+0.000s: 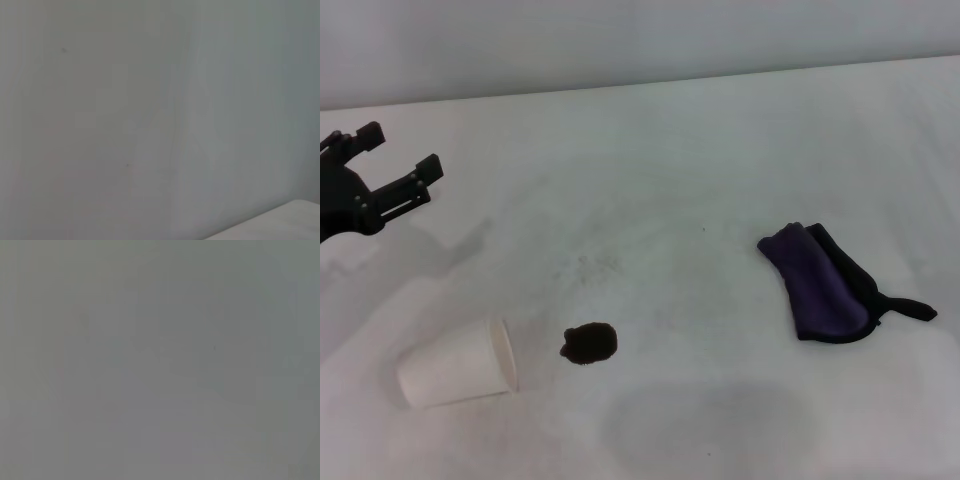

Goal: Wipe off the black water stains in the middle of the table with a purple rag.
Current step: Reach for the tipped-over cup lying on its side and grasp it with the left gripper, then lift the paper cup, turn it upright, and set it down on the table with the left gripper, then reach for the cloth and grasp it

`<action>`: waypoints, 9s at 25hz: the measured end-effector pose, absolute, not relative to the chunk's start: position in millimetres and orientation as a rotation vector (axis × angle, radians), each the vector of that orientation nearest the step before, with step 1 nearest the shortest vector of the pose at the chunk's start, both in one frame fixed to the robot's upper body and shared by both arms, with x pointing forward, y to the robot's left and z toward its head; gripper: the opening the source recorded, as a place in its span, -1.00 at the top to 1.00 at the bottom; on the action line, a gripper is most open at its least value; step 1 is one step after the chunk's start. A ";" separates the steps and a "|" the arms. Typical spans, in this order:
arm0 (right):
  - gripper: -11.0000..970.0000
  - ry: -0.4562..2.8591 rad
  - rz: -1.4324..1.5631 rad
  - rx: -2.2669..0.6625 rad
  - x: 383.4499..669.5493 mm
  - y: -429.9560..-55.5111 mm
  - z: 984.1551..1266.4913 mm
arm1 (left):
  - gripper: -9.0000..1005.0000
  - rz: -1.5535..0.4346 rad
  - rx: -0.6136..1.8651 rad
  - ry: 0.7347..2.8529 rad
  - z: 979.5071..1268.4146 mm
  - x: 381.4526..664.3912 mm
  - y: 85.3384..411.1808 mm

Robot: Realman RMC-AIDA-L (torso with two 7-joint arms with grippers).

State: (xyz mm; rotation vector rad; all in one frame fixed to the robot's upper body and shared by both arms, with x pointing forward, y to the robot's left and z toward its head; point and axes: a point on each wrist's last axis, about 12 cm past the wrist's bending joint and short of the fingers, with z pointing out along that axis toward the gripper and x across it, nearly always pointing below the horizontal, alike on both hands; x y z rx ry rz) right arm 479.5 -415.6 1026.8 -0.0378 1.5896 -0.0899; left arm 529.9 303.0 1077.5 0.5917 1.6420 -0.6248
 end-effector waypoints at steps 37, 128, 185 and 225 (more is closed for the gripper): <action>-0.76 1.553 -0.153 0.024 477.2 -430.1 1033.7 | -0.77 -0.720 1.200 2.012 1165.7 569.4 281.2; -0.76 1.447 -0.193 -0.060 460.0 -437.6 1047.9 | -0.60 -0.717 0.908 1.743 1045.9 527.2 268.6; -0.76 1.538 -0.355 -0.249 484.8 -446.3 1052.9 | -0.75 -0.454 0.641 1.754 970.7 432.2 285.1; -0.74 2.367 0.390 -0.268 529.3 -403.3 1192.0 | -0.75 -0.176 0.115 1.481 1002.2 407.7 339.5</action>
